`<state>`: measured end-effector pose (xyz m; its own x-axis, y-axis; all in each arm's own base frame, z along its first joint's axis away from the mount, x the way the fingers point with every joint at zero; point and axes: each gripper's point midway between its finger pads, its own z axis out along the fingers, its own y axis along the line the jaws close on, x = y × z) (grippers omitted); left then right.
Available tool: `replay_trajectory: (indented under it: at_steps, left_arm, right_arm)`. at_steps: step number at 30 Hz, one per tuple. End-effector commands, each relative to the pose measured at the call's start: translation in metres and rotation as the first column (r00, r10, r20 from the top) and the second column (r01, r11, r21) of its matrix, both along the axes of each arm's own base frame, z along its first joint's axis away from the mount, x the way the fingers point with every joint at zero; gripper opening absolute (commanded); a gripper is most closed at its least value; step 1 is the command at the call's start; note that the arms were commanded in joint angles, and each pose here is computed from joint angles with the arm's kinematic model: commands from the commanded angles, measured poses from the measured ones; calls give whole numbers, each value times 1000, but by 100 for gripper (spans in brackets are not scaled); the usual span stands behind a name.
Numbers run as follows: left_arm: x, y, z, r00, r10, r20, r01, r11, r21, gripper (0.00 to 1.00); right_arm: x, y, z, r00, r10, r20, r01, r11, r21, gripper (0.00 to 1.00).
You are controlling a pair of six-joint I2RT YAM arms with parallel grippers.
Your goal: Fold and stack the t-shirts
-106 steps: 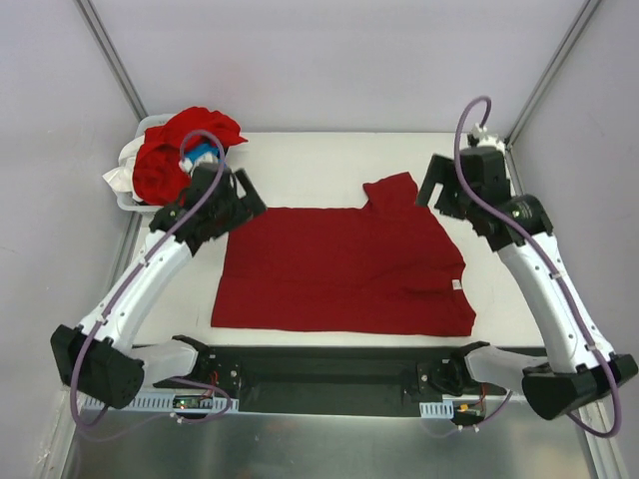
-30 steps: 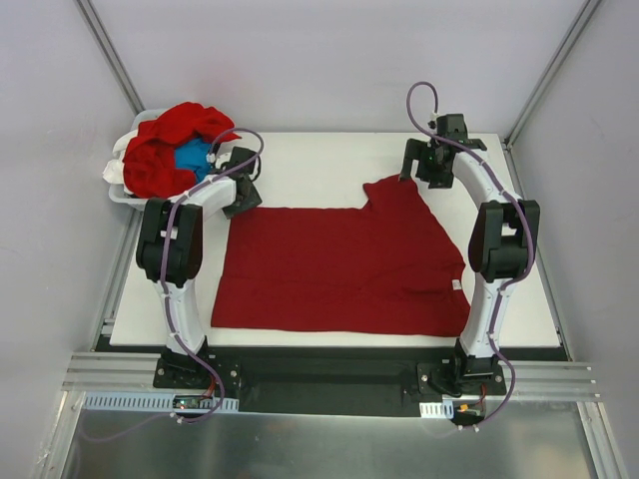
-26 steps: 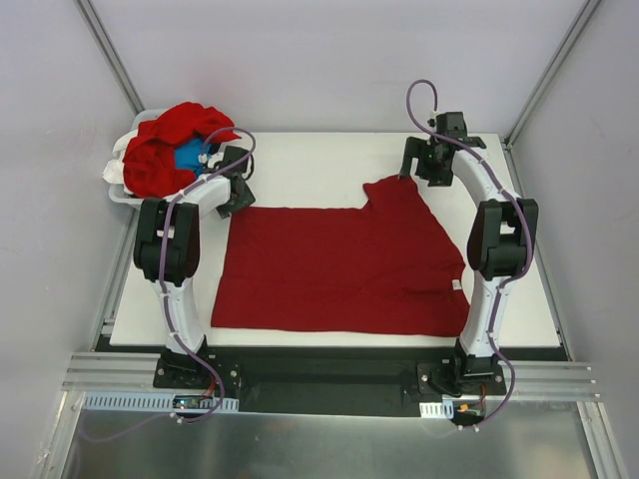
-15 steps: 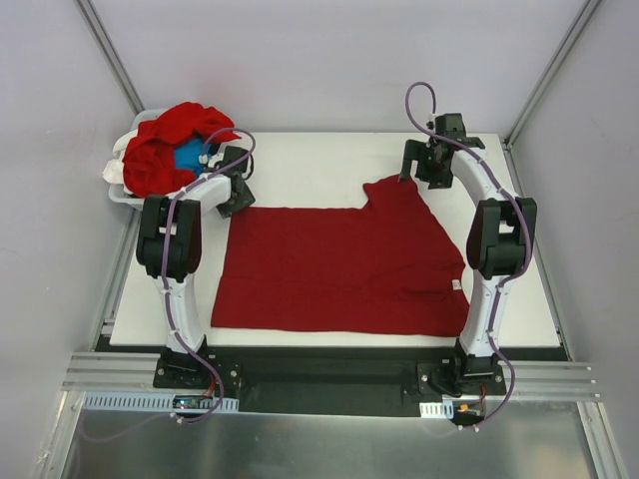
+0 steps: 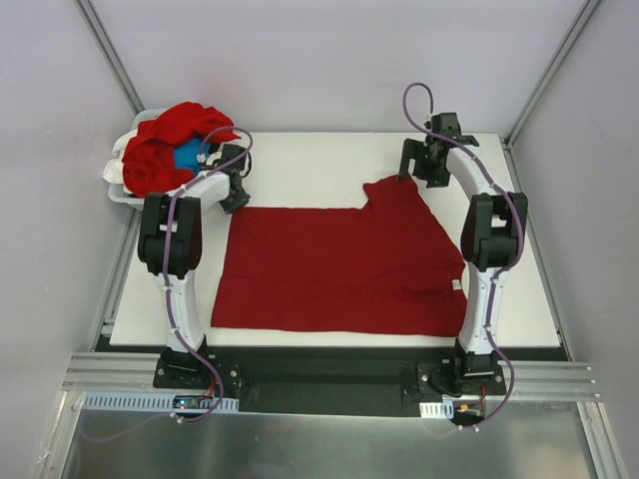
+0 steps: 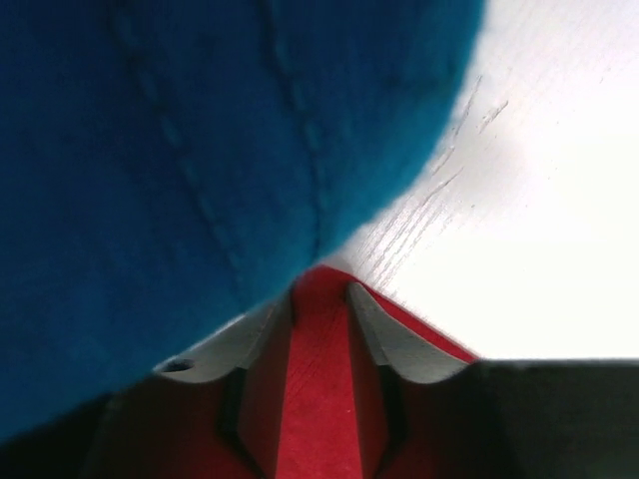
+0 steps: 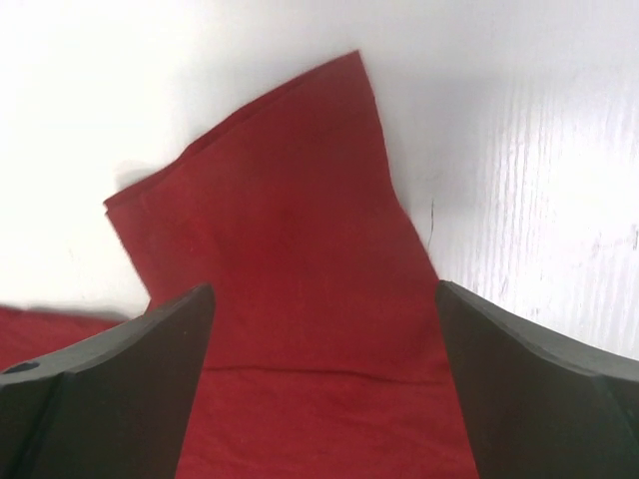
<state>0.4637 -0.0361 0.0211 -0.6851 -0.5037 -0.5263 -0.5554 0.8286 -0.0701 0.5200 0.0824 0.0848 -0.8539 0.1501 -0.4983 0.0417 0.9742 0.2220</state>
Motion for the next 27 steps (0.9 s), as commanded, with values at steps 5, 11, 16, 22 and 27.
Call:
replay_trajectory:
  at_steps: [5,11,16,22,27]
  left_arm:
    - [2,8,-4,999,32,-29,-33,999,-13,6]
    - [2,7,-4,999,21,-36,-22,1000,-15,0]
    - [3,7,-4,999,15,-36,-15,1000,-18,0]
    - [5,6,-3,999,9,-33,-9,1000,-21,0]
    - [2,8,-4,999,17,-38,-18,999,-35,0]
  right_arm:
    - [25,1,-10,1000,-6,19,7,998,-66,96]
    - [35,-2,-19,999,-28,19,30,996,-80,99]
    - [51,-9,-13,994,-94,64,101,988,-121,94]
    - [61,11,-33,993,-114,41,117,991,-68,80]
    - [59,13,-44,992,-125,36,128,986,-109,70]
